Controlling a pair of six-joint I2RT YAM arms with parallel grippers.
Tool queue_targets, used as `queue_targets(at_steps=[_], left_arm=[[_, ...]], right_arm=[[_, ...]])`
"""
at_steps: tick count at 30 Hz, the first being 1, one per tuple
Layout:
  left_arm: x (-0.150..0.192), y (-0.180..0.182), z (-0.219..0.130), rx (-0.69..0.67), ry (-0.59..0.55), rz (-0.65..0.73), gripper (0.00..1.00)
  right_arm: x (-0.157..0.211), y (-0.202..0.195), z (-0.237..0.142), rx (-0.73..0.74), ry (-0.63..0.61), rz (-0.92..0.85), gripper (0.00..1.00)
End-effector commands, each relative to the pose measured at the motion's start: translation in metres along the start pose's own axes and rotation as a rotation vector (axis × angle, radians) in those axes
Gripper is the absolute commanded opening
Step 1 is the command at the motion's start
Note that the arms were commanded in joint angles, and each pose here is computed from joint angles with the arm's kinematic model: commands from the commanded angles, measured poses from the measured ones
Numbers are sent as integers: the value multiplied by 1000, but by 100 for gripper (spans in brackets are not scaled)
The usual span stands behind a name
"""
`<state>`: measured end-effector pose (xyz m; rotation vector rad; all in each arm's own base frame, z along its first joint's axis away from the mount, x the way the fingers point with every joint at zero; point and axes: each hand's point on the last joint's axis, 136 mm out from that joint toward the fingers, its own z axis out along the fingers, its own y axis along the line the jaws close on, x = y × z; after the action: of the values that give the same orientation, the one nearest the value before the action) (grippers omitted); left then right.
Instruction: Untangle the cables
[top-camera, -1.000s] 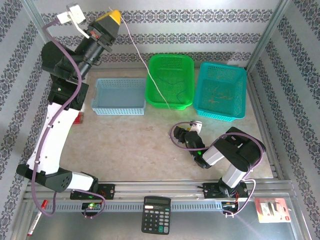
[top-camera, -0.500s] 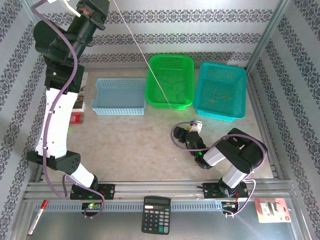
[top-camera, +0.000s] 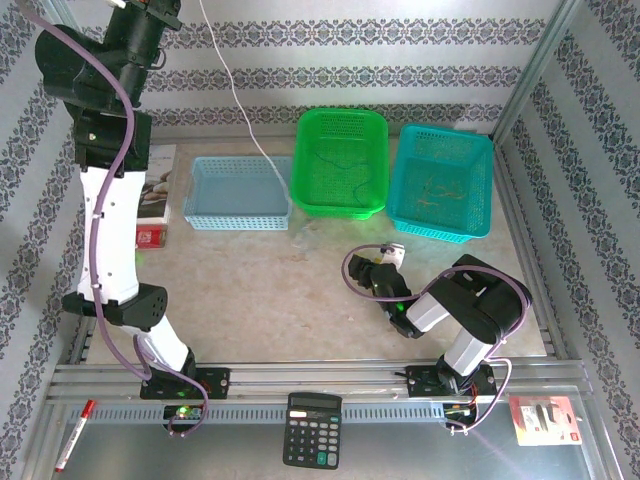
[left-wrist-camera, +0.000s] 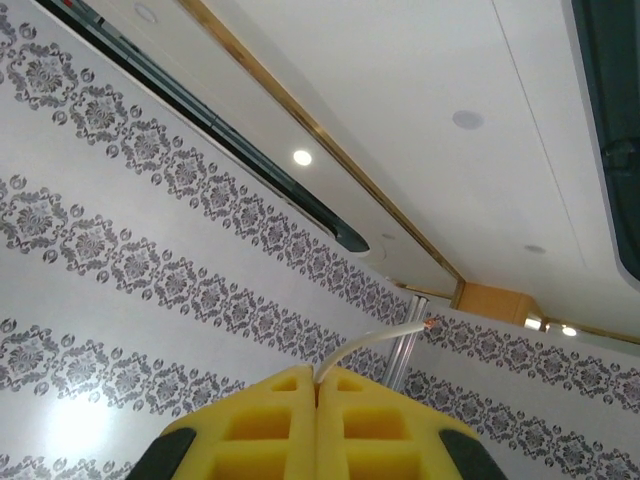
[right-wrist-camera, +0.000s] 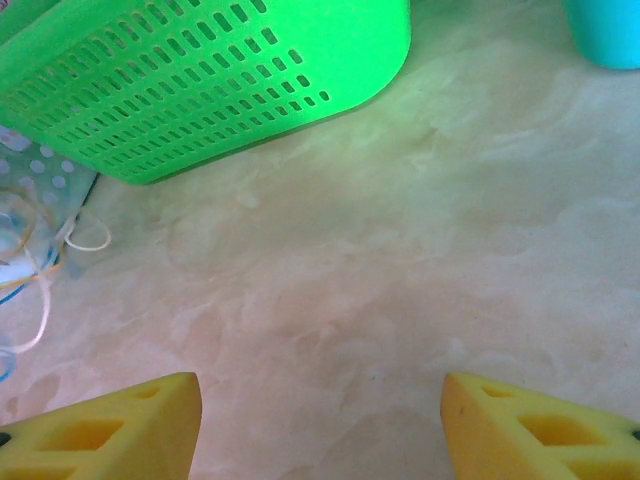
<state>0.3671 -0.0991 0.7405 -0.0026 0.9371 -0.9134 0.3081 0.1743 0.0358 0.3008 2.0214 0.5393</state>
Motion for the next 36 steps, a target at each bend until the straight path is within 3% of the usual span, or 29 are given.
queue_targets(at_steps=[1,10,19,36], left_arm=[[4,3,1,8,26,-21,0],[25,-7,-5,86,109,-137,0],[18,-38,-16,182,97,-218,0],[31,-95,-18,305,127,-269,0]], right_arm=[[1,9,-5,-60,28,-9,65],[-29,93,-17,-371,40,-112,66],[-38,184,-39,-632,84,-233,67],[-37,246,-39,-766,96,-260,68]])
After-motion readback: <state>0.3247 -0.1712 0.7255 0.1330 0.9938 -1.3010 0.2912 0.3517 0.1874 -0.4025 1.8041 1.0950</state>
